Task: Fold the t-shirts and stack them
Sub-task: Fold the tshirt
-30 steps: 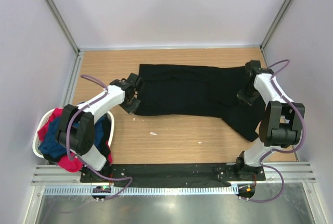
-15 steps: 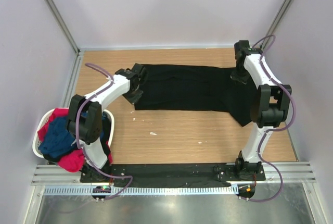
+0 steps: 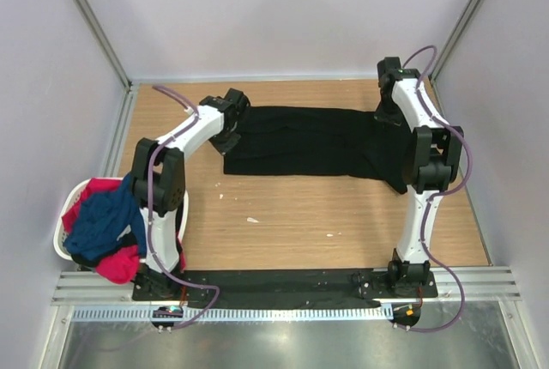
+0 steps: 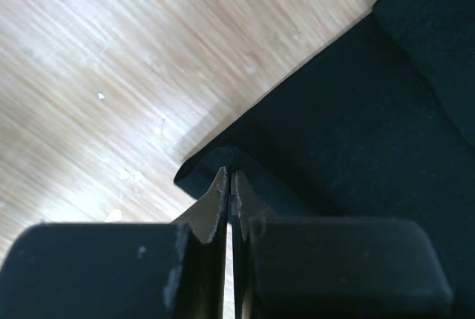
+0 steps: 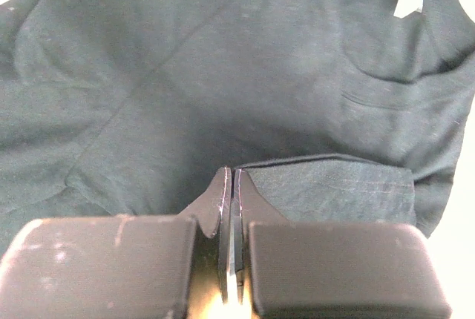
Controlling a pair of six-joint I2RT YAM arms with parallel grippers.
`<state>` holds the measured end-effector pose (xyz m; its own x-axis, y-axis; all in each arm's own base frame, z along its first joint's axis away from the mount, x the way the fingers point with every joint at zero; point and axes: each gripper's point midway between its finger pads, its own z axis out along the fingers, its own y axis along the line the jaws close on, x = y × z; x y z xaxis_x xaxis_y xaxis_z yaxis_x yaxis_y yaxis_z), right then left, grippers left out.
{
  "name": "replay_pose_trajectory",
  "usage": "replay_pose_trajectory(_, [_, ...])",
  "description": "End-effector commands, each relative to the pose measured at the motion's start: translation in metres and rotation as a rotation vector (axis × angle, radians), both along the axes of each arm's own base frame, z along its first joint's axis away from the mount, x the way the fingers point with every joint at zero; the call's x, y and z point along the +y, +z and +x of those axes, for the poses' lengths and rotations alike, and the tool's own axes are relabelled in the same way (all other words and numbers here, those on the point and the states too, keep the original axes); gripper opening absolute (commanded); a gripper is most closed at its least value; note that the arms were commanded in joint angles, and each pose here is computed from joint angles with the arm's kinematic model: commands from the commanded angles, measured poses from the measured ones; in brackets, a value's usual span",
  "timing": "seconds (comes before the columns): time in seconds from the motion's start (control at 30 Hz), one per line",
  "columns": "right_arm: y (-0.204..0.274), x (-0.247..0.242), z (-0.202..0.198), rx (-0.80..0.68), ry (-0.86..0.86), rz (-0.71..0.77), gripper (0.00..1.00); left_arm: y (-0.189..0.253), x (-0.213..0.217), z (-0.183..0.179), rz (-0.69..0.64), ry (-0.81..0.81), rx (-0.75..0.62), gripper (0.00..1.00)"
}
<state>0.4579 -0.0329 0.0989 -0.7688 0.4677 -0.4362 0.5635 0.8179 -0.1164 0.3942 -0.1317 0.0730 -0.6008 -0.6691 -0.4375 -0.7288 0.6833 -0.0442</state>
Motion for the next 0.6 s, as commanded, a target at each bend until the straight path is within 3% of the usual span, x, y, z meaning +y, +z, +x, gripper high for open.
replay_pose_trajectory(0.0, [0.009,0.006,0.014,-0.024,0.046,-0.039,0.01,0.005,0.012,0.007,0.064,-0.001,0.006,0.0])
replay_pose_trajectory(0.57, [-0.013,0.011,0.039,-0.022,0.081,-0.033,0.01,-0.009,0.008,0.04,0.058,0.035,0.02,0.0])
